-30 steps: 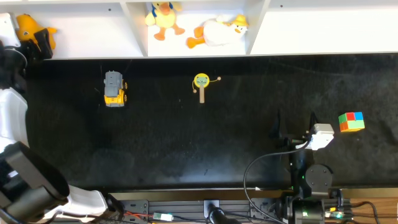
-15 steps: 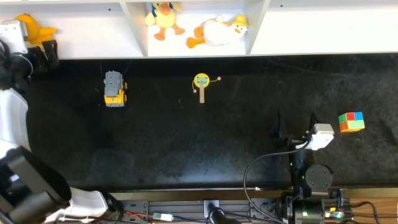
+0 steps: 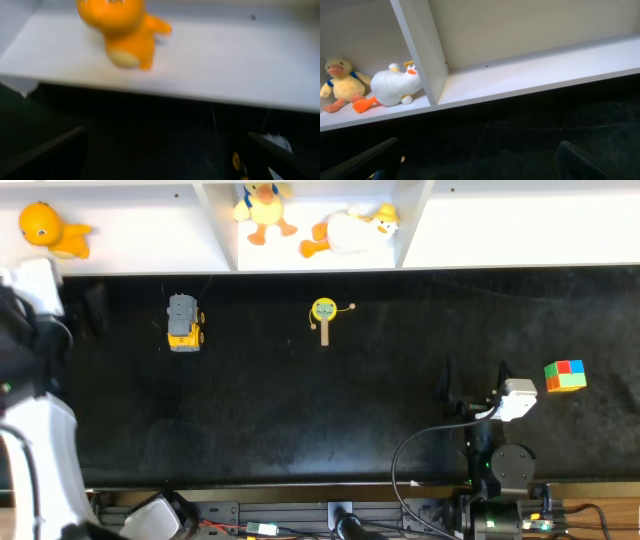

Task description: Store Toys

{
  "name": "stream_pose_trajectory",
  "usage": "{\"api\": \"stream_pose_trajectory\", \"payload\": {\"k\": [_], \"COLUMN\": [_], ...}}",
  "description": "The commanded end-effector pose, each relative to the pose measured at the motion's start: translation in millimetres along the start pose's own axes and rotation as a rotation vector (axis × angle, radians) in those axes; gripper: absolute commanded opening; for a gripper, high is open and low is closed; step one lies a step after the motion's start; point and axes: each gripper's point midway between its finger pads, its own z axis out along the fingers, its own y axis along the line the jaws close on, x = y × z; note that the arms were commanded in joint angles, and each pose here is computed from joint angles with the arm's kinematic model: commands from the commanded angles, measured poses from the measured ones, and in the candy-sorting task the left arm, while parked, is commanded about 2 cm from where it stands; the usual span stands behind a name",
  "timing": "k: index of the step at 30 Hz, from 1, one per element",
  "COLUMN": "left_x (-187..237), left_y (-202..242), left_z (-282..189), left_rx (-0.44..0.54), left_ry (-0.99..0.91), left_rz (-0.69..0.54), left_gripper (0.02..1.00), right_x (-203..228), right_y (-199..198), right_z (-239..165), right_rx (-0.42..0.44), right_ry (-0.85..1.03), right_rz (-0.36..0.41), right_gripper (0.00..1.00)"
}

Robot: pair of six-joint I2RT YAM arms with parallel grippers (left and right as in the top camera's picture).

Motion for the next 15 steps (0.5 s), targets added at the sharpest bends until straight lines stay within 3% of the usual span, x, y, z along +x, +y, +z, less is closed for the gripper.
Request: {"api": "stream_pose_trajectory", "payload": {"k": [1, 7, 15], "left_x": [26.2, 62.5, 79.3], "left_y": [-10.9, -32.3, -98.1], "left_z": [-10.7, -14.7, -12.2], "left_rx": [0.025, 0.084, 0.225], "left_ry": [0.045, 0.188, 0.288], "left_rz": [-0.071, -0.103, 0.03], "left_gripper": [0.998, 0.998, 0.998], "right_x": [2.8, 2.8, 2.8], "right_y": [-1.2, -1.2, -1.2], "right_z": [0.2, 0.2, 0.2], "right_rx": [0.005, 0.005, 0.005], "right_ry": [-0.003, -0.003, -0.003], "right_rz": [0.003, 0.003, 0.003], "right_gripper": [0.996, 0.993, 0.996]}}
